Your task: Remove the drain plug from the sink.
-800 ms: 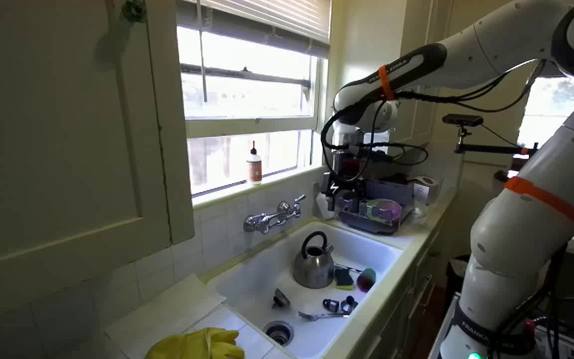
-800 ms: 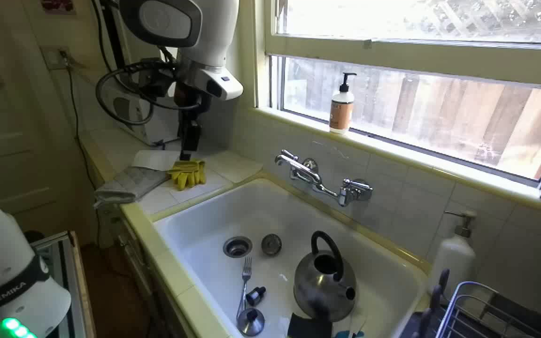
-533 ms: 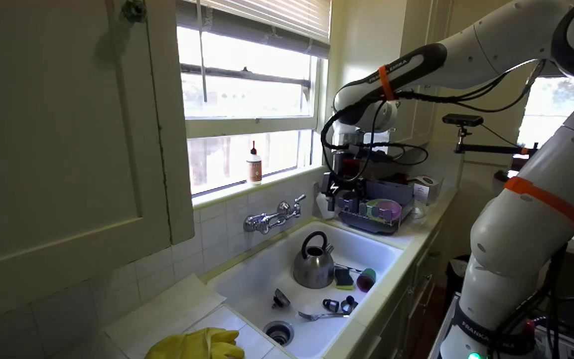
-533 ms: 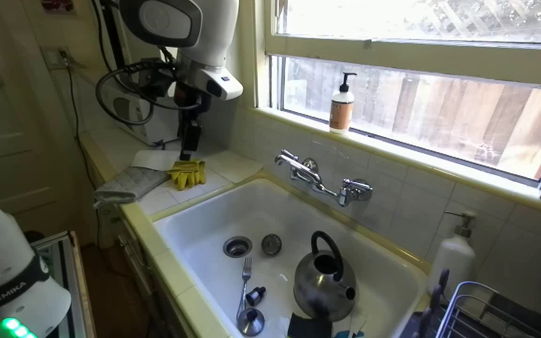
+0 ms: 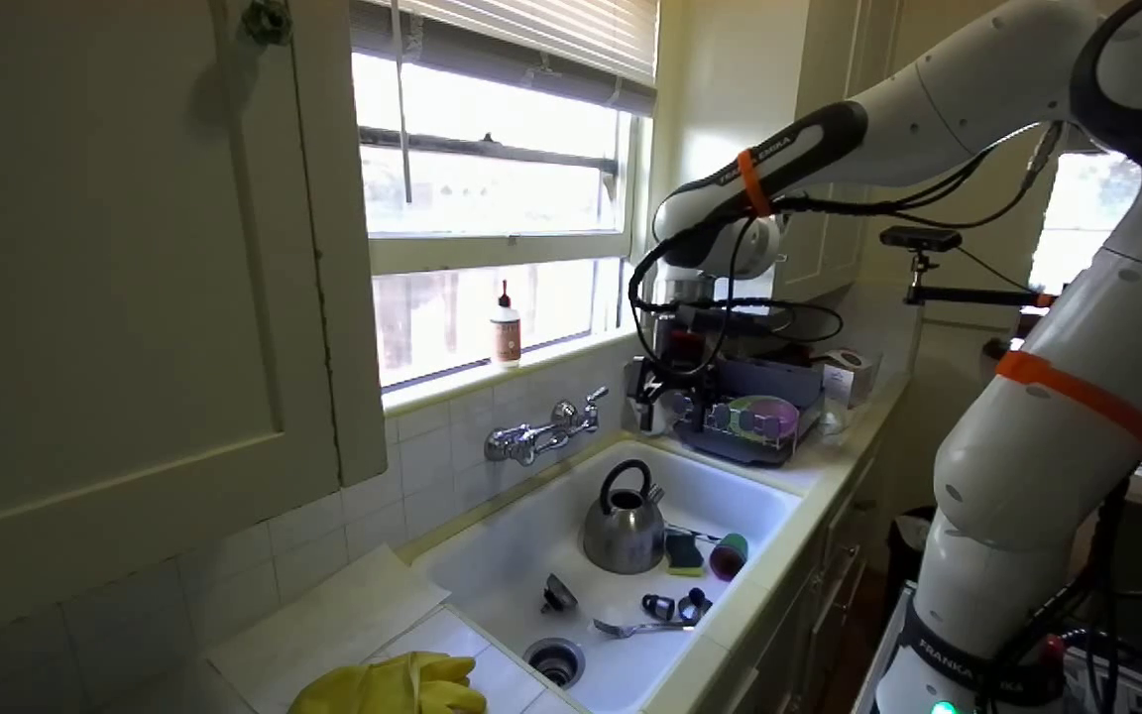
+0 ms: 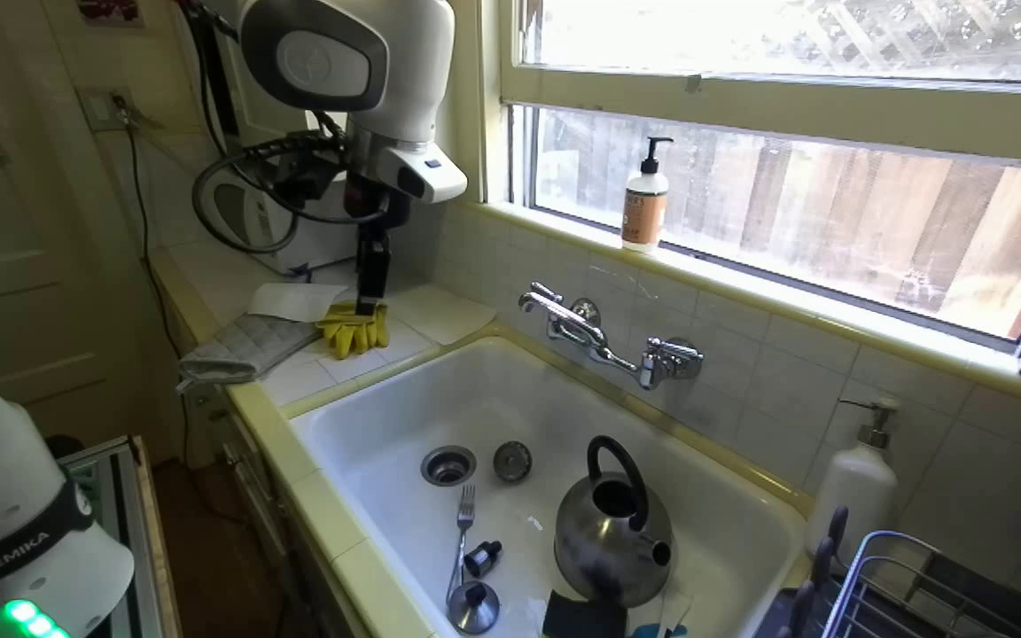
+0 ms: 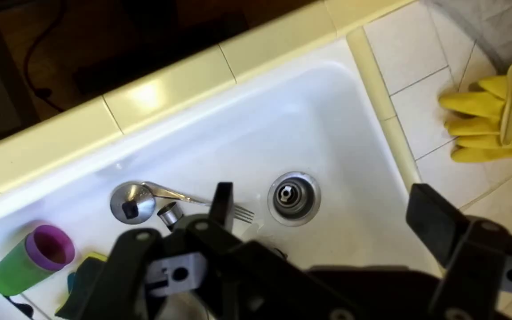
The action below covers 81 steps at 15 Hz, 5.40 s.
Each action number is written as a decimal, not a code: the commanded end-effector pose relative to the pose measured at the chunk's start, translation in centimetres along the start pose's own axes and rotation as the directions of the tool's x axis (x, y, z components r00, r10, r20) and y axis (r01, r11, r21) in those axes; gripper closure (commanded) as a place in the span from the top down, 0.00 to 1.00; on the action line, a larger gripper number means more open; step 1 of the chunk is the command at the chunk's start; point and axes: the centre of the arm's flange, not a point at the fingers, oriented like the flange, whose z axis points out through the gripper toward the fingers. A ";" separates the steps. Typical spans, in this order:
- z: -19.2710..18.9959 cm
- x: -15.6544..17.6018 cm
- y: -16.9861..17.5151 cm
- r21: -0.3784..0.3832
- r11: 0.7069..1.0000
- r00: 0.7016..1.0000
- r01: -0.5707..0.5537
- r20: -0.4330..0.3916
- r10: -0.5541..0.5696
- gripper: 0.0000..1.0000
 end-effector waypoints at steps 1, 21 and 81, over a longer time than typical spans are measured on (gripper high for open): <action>5.7 4.0 -0.8 -0.011 0.996 0.995 -0.089 -0.053 0.088 1.00; 17.5 10.9 1.6 0.070 0.992 0.992 -0.107 -0.060 0.112 1.00; 35.9 30.2 -2.6 0.053 0.976 0.946 0.213 -0.261 -0.193 0.00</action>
